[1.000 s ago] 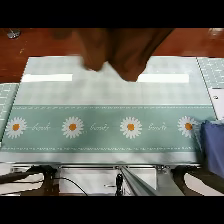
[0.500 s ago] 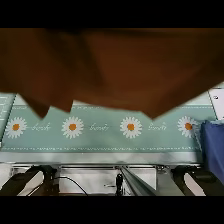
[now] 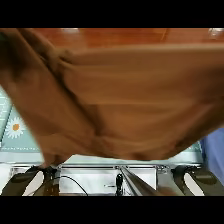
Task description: Fold the shirts.
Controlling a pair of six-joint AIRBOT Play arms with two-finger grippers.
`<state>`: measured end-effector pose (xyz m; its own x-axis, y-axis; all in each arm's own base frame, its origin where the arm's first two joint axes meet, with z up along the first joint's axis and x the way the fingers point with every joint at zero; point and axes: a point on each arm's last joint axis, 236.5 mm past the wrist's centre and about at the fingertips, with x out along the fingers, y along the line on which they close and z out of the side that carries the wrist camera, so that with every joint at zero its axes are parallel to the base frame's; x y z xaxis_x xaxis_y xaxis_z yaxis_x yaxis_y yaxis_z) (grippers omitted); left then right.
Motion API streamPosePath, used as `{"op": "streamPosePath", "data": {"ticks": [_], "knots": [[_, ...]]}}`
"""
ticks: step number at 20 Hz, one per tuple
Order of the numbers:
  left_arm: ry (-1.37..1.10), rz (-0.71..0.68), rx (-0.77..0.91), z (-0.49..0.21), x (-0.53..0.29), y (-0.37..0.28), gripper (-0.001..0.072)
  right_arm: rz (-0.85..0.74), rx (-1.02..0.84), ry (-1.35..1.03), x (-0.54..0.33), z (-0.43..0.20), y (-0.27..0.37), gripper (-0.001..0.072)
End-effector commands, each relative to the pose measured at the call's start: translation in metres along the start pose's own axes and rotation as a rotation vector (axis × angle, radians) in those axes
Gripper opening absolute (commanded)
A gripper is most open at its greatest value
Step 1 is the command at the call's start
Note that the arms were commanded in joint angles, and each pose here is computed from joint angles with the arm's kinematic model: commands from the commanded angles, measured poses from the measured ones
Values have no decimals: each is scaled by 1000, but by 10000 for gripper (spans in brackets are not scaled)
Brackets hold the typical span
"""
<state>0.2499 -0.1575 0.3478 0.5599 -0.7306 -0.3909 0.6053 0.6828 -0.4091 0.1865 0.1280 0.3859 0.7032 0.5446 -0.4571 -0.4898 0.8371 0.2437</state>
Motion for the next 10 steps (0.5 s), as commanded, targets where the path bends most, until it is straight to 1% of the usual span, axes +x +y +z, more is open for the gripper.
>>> {"op": "streamPosePath", "data": {"ticks": [1,3,5,7,10], "knots": [[39,-16,-183,-48,68,55,36,-58,124,139,57,-41,-53,20],[62,-33,-249,-75,120,67,35,-152,207,204,91,-63,-98,20],[110,-53,-229,-100,173,65,35,-228,264,241,121,-69,-137,20],[97,1,-239,-106,224,85,35,-240,320,253,155,-68,-167,20],[129,50,-281,-114,281,120,35,-228,471,327,209,-90,-211,21]]}}
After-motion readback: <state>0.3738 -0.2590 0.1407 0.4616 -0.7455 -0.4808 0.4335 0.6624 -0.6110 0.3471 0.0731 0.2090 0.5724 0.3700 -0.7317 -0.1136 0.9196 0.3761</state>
